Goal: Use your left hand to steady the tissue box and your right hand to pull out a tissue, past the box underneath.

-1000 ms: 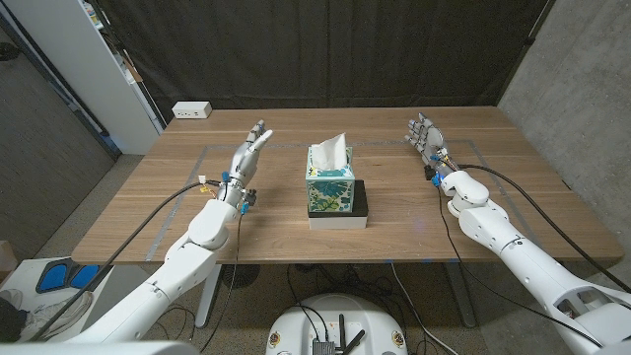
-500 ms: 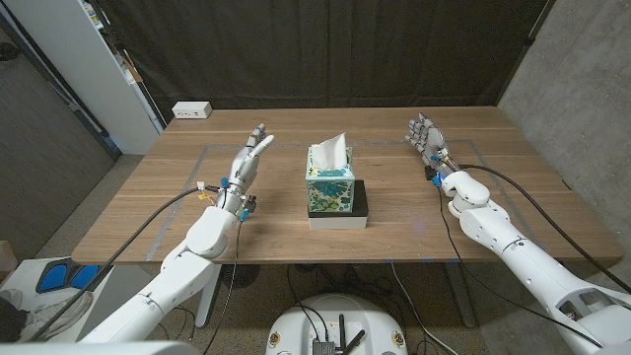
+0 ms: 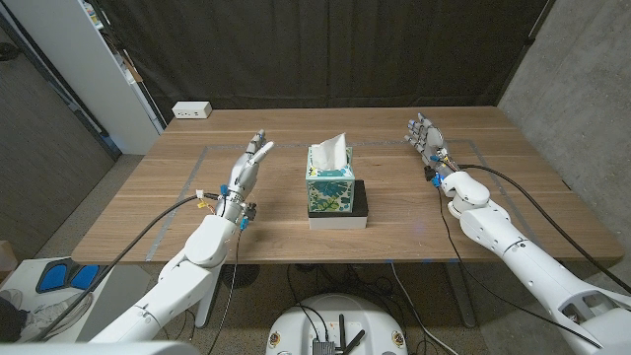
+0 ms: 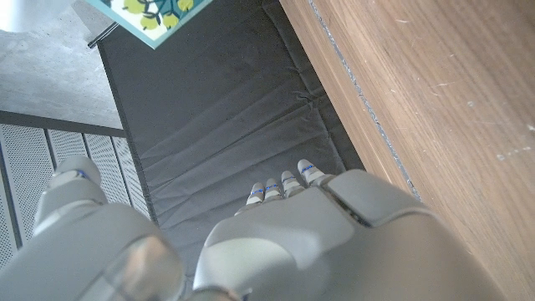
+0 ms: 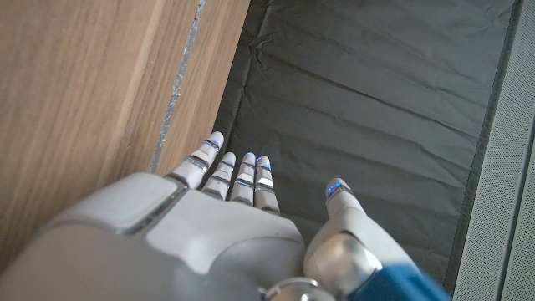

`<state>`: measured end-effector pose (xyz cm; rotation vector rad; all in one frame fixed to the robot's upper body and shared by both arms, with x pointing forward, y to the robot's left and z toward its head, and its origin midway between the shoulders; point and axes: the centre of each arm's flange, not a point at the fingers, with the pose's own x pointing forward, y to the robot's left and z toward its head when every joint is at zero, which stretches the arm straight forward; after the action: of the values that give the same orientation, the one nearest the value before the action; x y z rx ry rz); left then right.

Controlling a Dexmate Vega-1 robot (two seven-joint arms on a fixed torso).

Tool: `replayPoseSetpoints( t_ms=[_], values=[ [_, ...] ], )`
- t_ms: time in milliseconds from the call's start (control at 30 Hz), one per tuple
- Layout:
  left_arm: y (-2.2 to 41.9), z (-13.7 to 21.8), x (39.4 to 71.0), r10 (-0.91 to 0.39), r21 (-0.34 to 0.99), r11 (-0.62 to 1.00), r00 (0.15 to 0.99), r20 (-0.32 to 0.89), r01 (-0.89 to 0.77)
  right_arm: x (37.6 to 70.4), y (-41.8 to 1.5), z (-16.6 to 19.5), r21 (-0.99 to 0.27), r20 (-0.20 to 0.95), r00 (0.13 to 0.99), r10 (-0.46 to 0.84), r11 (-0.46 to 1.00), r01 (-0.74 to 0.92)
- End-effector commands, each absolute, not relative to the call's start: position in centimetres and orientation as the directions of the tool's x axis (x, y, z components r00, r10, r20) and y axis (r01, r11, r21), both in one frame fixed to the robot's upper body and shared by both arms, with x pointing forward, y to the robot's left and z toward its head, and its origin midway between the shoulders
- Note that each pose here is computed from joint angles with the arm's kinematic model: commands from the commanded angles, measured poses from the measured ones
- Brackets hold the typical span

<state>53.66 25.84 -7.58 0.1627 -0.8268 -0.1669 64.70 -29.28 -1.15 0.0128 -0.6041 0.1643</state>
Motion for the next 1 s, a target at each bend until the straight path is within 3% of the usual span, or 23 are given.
replayPoseSetpoints(
  t_ms=[33,1000],
  values=[
    [25.5,-8.4,52.7,-0.218,0.219,0.972,0.661,0.718,0.083,64.4,-28.8,-1.2,-0.04,0.569,0.809,0.15,0.987,-0.154],
    [24.8,-9.9,50.6,-0.258,0.272,0.959,0.657,0.708,0.083,63.9,-27.8,-1.1,-0.053,0.572,0.805,0.157,0.986,-0.155]
  ],
)
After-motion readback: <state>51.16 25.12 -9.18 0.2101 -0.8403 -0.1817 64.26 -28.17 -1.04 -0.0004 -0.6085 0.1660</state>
